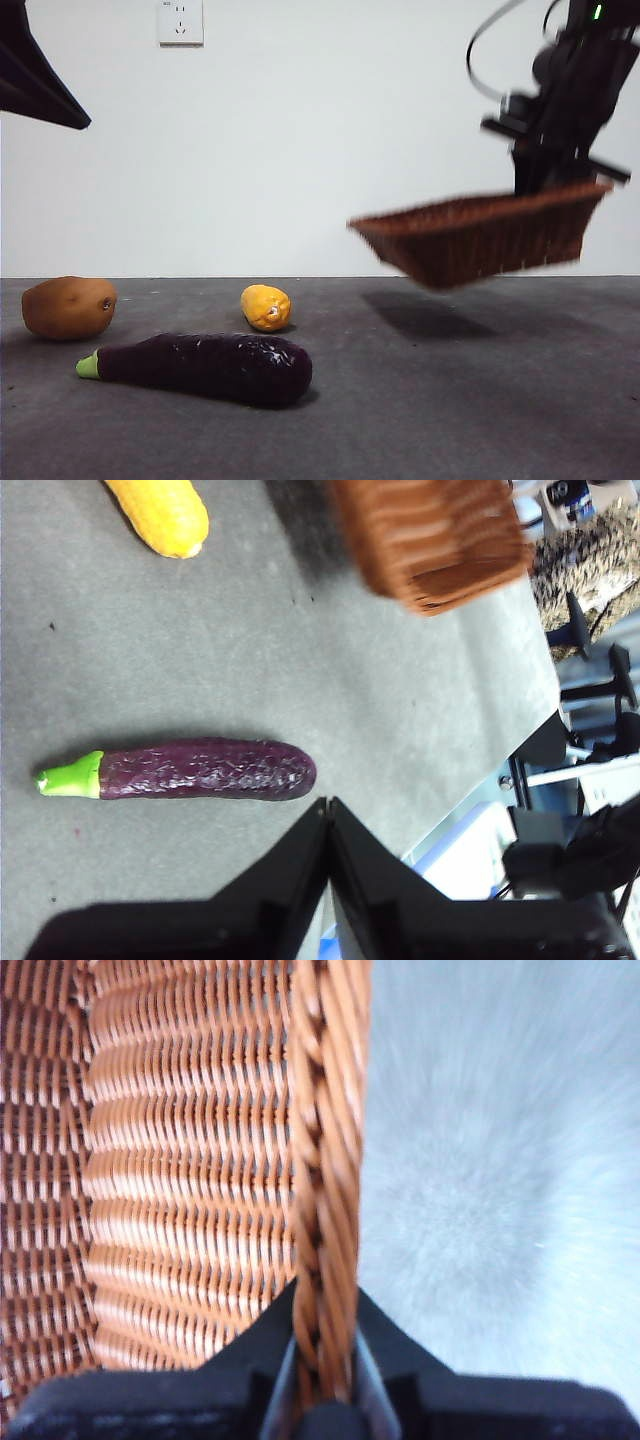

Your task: Help me put the vegetables on the table into the basket

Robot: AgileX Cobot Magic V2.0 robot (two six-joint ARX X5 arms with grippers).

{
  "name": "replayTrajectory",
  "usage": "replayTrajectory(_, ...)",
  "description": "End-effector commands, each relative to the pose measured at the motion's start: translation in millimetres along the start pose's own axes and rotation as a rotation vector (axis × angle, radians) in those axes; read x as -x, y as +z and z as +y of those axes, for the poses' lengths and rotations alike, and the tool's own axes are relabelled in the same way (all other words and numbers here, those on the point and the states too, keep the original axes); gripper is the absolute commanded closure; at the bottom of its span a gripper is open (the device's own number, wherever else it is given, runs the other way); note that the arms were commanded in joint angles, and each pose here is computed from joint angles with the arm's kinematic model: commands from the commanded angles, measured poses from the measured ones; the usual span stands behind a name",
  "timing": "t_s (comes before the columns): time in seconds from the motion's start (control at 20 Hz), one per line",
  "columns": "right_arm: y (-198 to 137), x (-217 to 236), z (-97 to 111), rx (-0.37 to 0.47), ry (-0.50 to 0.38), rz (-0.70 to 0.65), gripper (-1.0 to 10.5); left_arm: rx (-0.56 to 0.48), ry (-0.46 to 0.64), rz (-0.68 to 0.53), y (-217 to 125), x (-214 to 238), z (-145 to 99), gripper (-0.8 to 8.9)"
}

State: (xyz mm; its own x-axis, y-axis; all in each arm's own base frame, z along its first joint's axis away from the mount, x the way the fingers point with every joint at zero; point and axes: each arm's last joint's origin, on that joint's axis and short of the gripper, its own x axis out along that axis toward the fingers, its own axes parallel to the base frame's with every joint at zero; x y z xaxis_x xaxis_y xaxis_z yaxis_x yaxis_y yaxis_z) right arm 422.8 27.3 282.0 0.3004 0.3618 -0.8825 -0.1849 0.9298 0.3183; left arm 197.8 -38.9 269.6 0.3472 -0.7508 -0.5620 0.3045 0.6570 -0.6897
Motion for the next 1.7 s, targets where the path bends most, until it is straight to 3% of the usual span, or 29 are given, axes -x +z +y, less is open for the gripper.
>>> replayTrajectory(0.05, -6.5, 31.6, 13.7, 0.045, 0.013, -0.043, 9.6, 0.016, 0.074, -0.021, 8.6, 7.4, -7.9, 8.19)
replayTrajectory(0.15, -14.5, 58.7, 24.0, 0.062, 0.011, -0.079, 9.6, 0.043, 0.191, -0.011, 22.1, 14.3, -15.0, 8.19)
replayTrajectory(0.3, -26.3, 92.2, 36.9, 0.104, 0.007, -0.136, 9.6, 0.088, 0.32, 0.106, 53.7, 5.2, -21.7, 8.18)
replayTrajectory(0.4, -32.3, 105.3, 42.0, 0.117, 0.006, -0.154, 9.6, 0.01, 0.39, 0.146, 79.8, -16.0, -26.0, 8.19)
replayTrajectory(0.5, -37.8, 112.9, 44.9, 0.136, 0.004, -0.149, 9.6, -0.02, 0.384, 0.165, 103.1, -43.1, -33.7, 8.2)
replayTrajectory(0.7, -39.9, 114.5, 45.5, 0.135, 0.001, -0.14, 9.6, 0.044, 0.44, 0.279, 144.8, -96.9, -36.0, 8.14)
replayTrajectory(0.85, -41.4, 114.3, 45.5, 0.158, -0.001, -0.126, 9.6, 0.104, 0.451, 0.289, 167.6, -130.7, -34.1, 7.9)
replayTrajectory(0.95, -42.3, 114.5, 44.7, 0.158, -0.002, -0.117, 9.6, 0.151, 0.462, 0.273, 177.8, -147.5, -29.4, 6.98)
replayTrajectory(1.0, -42.4, 115.8, 40.9, 0.149, -0.007, -0.12, 9.6, 0.177, 0.468, 0.272, 180.2, -155.6, -24.1, 5.98)
replayTrajectory(1.15, -44.1, 119.2, 31.3, 0.125, -0.017, -0.115, 9.6, 0.202, 0.472, 0.269, 181.5, -175.7, -9.0, 1.71)
replayTrajectory(1.2, -44.4, 121.3, 26.0, 0.11, -0.024, -0.119, 9.6, 0.194, 0.469, 0.262, 181.9, -180.5, -7.7, 1.18)
replayTrajectory(1.5, -47.7, 133.2, -3.6, 0.028, -0.063, -0.145, 9.6, 0.201, 0.504, 0.257, 180.2, -199.3, 4.3, 1.18)
replayTrajectory(1.7, -47.9, 134.3, -6.3, 0.026, -0.066, -0.15, 9.6, 0.253, 0.548, 0.302, 172.4, -215.3, 17.4, 1.22)
